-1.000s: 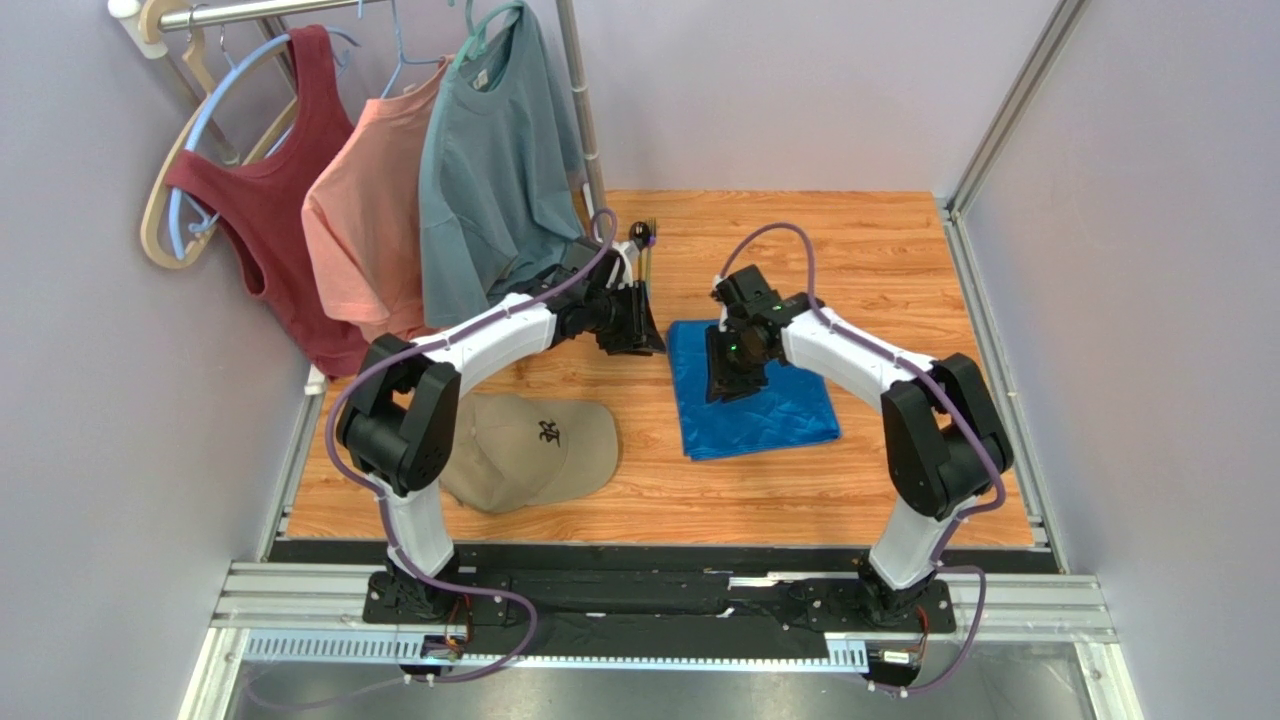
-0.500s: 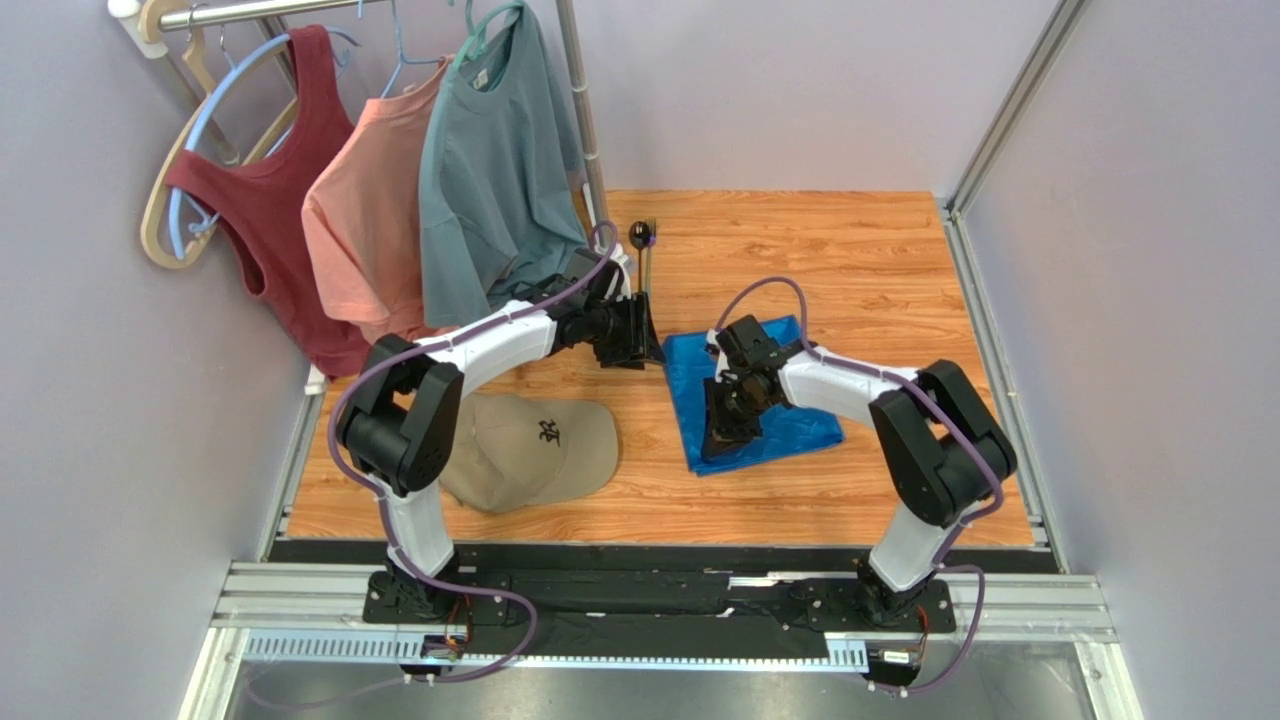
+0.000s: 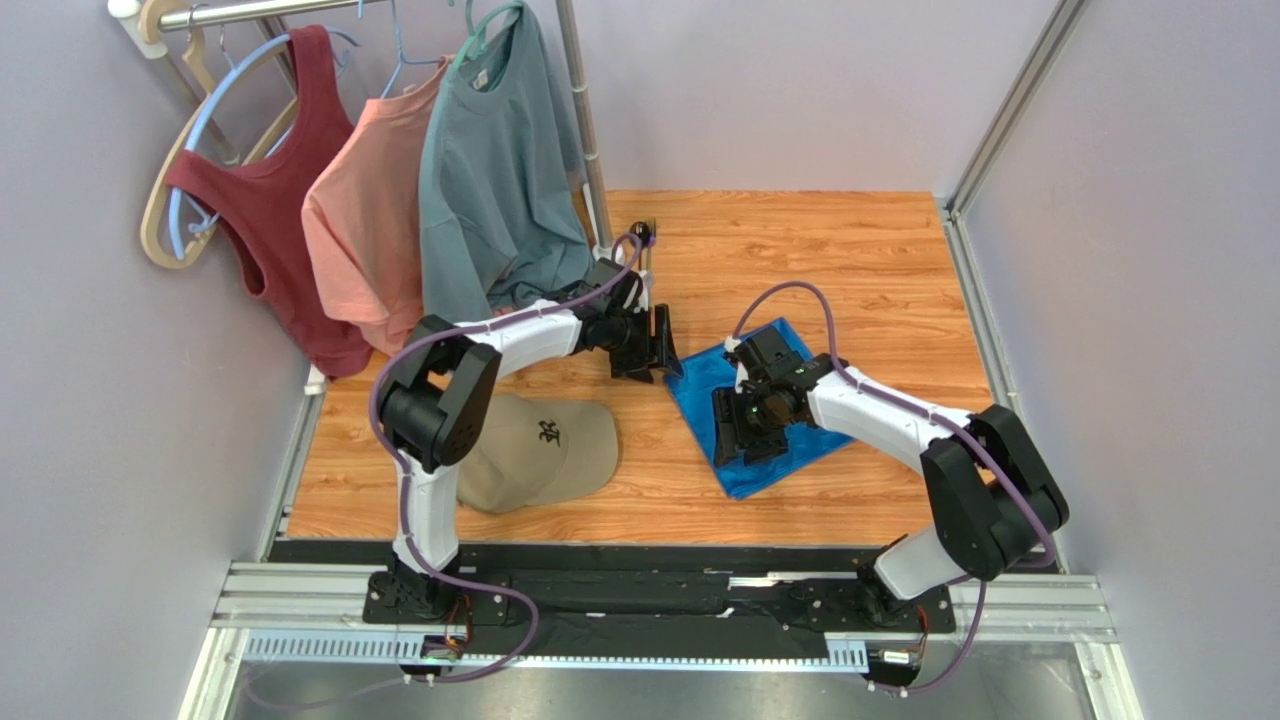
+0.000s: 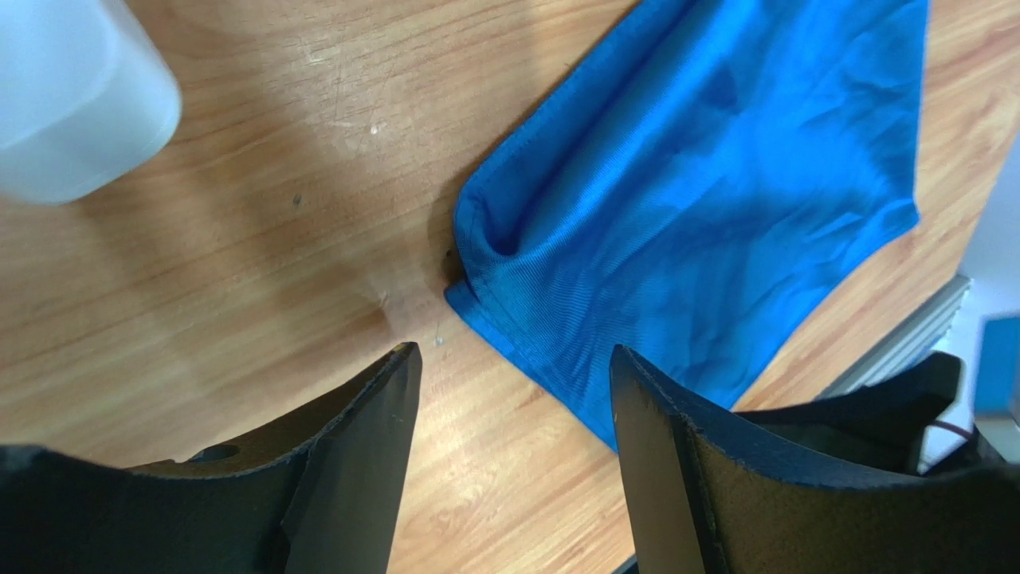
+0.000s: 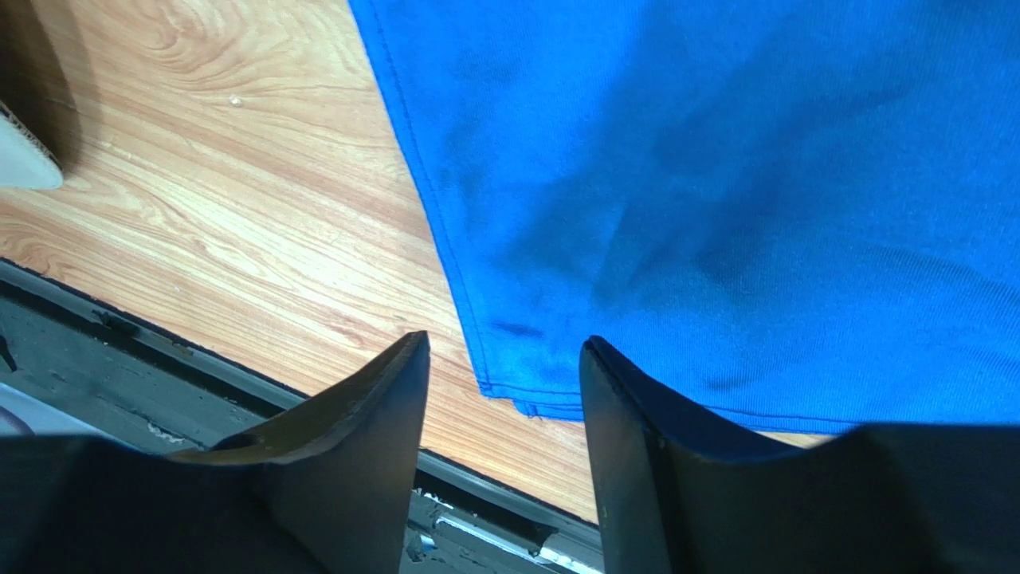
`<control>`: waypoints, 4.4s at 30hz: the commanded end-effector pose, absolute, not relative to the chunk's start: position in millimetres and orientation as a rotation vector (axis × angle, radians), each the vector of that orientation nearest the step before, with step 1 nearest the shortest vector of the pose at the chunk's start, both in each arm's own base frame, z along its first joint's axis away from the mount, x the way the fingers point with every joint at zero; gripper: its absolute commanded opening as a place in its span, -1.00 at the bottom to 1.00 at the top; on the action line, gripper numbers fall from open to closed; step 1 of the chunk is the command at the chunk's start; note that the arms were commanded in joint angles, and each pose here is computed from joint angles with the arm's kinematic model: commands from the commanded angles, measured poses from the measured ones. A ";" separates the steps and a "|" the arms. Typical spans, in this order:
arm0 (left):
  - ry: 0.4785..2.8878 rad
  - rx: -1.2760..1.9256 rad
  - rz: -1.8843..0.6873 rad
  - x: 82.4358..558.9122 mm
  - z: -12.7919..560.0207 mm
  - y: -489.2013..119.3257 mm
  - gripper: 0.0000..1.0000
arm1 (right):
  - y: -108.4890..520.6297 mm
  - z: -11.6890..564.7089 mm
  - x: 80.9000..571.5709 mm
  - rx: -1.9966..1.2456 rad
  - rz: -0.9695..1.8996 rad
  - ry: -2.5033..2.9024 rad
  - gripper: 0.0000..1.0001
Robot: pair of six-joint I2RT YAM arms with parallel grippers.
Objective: Fold the napkin into a case and place the utensils inside
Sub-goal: Pick up the lower triangle-folded napkin from the center of the board.
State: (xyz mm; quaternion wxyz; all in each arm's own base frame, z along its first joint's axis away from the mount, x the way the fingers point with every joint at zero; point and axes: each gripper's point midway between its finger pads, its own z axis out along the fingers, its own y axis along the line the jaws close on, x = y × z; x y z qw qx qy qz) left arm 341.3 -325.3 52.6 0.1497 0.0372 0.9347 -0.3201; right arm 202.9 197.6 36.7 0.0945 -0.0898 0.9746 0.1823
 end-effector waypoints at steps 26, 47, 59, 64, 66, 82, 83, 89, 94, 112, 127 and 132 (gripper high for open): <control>2.764 -0.106 -0.885 351.4 27.4 -345.4 0.11 | 197.8 14.0 199.5 -0.556 0.157 2.779 0.18; 2.697 0.023 -0.714 360.8 30.4 -324.1 -0.60 | 205.5 7.1 176.8 -0.592 0.132 2.806 -0.85; 2.694 0.099 -0.742 354.2 39.2 -326.0 -0.70 | 254.7 67.8 226.4 -0.584 0.276 2.605 0.10; 2.690 0.104 -0.753 351.5 43.4 -326.2 -0.71 | 276.7 65.6 254.5 -0.591 0.288 2.580 0.15; 2.684 0.104 -0.770 351.1 44.6 -328.0 -0.71 | 282.4 64.0 259.2 -0.609 0.304 2.569 0.15; 2.673 -0.001 -0.942 352.0 50.8 -333.8 -0.92 | 272.4 12.3 263.6 -0.595 0.219 2.636 -0.16; 2.670 -0.013 -0.971 352.8 53.4 -333.3 -0.95 | 273.2 9.1 259.8 -0.592 0.235 2.647 -0.20; 2.654 -0.038 -1.055 355.3 64.0 -337.7 -1.00 | 257.8 -9.2 249.2 -0.557 0.155 2.684 -0.23; 2.644 -0.078 -1.141 354.2 69.9 -341.2 -1.00 | 256.1 -9.4 247.7 -0.541 0.095 2.681 -0.37; 2.593 -0.055 -1.030 360.2 103.2 -326.4 -1.00 | 331.3 96.4 235.3 -0.503 1.065 2.474 -1.00; 2.688 -0.082 -0.735 353.2 99.7 -374.5 -1.00 | 271.0 82.8 234.0 -0.185 1.520 2.373 -1.00; 2.663 -0.122 -0.660 359.7 96.3 -381.9 -1.00 | 249.1 72.6 229.7 -0.089 1.523 2.412 -1.00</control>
